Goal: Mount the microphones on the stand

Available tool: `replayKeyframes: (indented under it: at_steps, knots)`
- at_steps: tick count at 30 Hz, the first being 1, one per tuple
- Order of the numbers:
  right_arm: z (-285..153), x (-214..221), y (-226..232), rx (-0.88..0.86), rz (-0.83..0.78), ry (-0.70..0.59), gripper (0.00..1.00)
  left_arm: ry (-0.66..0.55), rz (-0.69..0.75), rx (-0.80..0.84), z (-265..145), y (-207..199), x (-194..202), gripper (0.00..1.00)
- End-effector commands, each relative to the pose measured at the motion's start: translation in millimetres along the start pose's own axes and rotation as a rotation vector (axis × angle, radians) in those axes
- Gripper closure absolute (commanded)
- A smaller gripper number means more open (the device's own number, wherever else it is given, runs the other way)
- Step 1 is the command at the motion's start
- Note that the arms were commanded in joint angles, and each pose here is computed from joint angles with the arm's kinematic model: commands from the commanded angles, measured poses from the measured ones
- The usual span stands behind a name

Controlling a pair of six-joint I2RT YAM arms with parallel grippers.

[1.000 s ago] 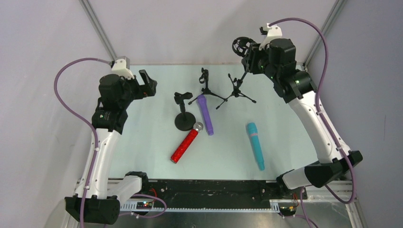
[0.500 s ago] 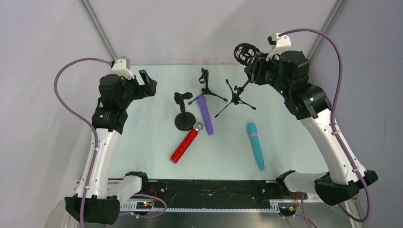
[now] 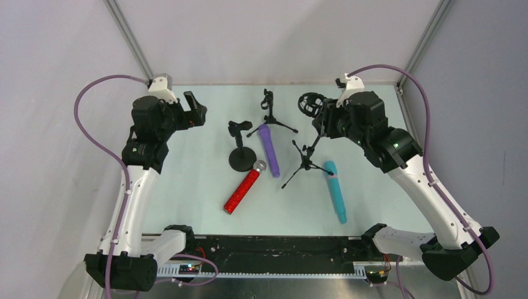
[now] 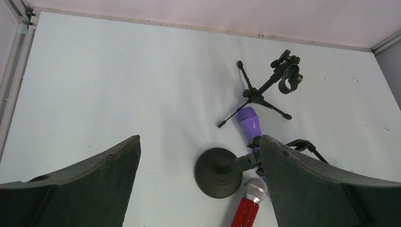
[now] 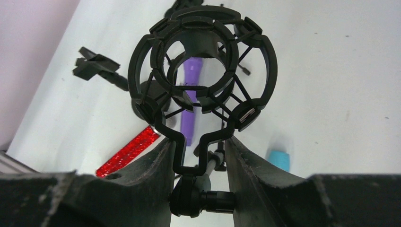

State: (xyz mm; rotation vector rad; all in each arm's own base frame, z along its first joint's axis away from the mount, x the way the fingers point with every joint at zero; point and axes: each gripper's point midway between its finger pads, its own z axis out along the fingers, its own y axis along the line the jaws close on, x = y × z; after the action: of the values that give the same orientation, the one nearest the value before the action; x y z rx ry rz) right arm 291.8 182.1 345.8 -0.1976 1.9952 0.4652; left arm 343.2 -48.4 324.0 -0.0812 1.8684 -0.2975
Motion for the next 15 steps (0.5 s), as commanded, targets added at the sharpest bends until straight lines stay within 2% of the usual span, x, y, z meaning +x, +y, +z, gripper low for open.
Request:
replayKeyframes:
  at_steps: [1, 15]
  knots:
    - [-14, -20, 16, -0.037, 0.066, -0.105, 1.00, -0.026, 0.019, 0.007, 2, 0, -6, 0.02]
    - [-8, -7, 32, 0.023, 0.074, -0.099, 1.00, -0.026, 0.017, 0.013, 2, -1, -6, 0.02]
